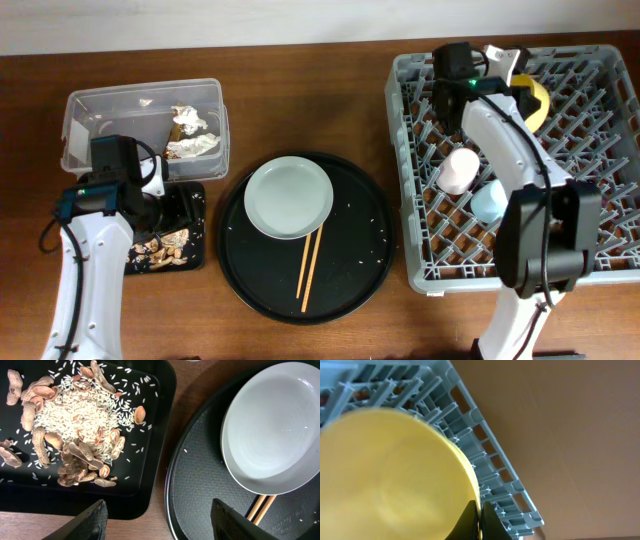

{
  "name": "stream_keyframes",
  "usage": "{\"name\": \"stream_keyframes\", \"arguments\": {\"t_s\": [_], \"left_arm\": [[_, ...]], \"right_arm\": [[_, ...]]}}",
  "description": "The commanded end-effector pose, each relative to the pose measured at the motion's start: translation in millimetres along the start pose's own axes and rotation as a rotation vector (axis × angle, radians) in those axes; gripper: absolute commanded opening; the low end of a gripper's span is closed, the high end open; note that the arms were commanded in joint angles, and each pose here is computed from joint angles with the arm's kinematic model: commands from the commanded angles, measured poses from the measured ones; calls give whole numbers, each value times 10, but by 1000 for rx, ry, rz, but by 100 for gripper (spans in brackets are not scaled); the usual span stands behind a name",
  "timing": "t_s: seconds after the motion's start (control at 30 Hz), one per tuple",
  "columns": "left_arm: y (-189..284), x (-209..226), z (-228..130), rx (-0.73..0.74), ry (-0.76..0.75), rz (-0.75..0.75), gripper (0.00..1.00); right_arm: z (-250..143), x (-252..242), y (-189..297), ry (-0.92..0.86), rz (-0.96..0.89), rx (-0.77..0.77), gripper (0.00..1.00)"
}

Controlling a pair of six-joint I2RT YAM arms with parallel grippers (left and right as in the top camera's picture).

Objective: Sort waste into correct bins and load items into the dishwasher rack

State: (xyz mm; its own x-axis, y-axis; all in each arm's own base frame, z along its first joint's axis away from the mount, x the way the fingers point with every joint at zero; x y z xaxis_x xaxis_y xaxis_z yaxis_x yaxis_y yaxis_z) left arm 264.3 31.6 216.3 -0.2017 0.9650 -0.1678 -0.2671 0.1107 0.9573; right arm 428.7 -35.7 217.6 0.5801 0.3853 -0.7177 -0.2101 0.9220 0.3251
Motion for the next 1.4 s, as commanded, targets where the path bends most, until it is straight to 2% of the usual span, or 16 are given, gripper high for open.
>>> {"name": "stream_keyframes", "arguments": {"t_s": [0.0, 0.23, 0.37, 0.5, 0.7, 0.83, 0.87, 0.93, 0.97, 1.0, 1.1, 1.13, 1.17, 1.2, 1.23, 1.37], "left_arm": [[40, -2, 1, -16, 13, -15, 65], [40, -2, 1, -16, 13, -15, 65], [40, -2, 1, -16, 13, -15, 66], [40, -2, 1, -16, 13, -14, 66], [40, -2, 2, -17, 13, -15, 66], [40, -2, 1, -16, 13, -15, 66], [40, -2, 1, -16, 13, -15, 66], [40, -2, 1, -16, 13, -15, 66], [40, -2, 1, -16, 13, -15, 66], [40, -2, 1, -16, 13, -15, 66], [40, -2, 0, -16, 13, -15, 66], [40, -2, 1, -16, 13, -15, 66], [40, -2, 1, -16, 13, -15, 66], [40, -2, 1, -16, 13, -15, 66], [40, -2, 1, -16, 13, -15, 66], [40, -2, 1, -16, 13, -14, 66]], "right_arm": [[-116, 201, 59, 57, 16, 0, 4], [-207, 353, 315, 112, 133, 9, 4], [-29, 46, 339, 18, -168, -138, 4], [-29, 50, 313, 14, -178, -137, 4], [-203, 340, 241, 85, -76, -78, 4], [-414, 564, 355, 172, 212, 73, 4], [-483, 566, 404, 151, 305, 149, 4], [-425, 352, 480, 35, 308, 168, 4], [-373, 184, 556, 9, 353, 180, 6], [-320, -42, 644, -27, 412, 197, 21], [-265, -674, 780, -145, 615, 287, 51], [-295, -869, 781, -164, 700, 341, 52], [-385, -1087, 758, -138, 816, 426, 47], [-451, -1177, 731, -129, 860, 484, 32], [-579, -1310, 639, -89, 917, 590, 4], [-993, -1211, 380, -31, 959, 792, 4]]}}
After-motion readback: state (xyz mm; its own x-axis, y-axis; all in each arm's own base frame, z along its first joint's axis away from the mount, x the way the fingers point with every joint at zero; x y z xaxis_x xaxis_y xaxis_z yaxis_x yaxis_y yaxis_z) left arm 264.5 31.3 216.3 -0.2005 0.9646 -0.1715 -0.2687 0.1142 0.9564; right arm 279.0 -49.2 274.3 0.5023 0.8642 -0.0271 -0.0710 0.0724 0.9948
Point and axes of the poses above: each gripper's point midway between its finger pads, its own y axis back along the fingers, its own x axis along the line the jaws close on, z = x × y, the point moved 9 cm from there along y, back along the fingers, and after that the axes turned 3 degrees about -y, right-handed, at the moved point
